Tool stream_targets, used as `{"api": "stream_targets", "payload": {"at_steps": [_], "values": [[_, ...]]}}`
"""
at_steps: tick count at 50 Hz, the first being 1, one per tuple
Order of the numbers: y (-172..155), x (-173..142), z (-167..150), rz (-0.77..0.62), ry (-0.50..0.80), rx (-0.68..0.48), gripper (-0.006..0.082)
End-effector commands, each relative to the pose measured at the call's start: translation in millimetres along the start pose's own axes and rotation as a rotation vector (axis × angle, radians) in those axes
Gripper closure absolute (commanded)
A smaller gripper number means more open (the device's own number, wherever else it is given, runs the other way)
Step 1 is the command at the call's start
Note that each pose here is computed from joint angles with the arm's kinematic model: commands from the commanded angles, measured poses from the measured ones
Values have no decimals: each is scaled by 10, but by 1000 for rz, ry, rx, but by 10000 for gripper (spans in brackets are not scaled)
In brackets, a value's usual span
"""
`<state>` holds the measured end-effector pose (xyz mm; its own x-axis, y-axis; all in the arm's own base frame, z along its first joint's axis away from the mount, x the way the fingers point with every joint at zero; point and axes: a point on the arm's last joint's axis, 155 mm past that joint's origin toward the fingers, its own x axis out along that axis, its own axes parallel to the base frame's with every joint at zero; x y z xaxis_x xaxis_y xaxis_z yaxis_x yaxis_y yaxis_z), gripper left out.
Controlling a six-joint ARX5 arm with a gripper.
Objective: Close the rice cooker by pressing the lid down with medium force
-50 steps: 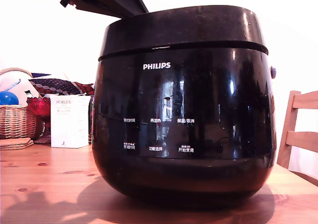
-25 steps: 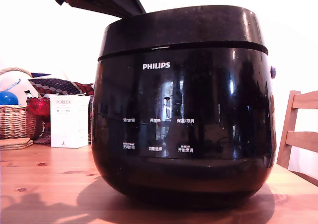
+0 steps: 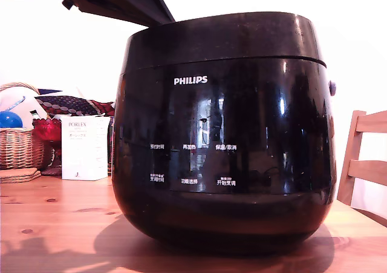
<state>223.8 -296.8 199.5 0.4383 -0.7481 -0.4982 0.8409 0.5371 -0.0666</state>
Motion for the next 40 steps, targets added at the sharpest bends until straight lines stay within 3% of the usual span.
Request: {"api": "stream_targets", "payload": {"at_steps": [1, 12, 21, 40], "values": [[10, 187, -691, -5, 183, -32, 790], [12, -24, -70, 8, -57, -10, 790], [218, -282, 357, 92, -231, -4, 791], [979, -845, 675, 390, -388, 2, 791]]}}
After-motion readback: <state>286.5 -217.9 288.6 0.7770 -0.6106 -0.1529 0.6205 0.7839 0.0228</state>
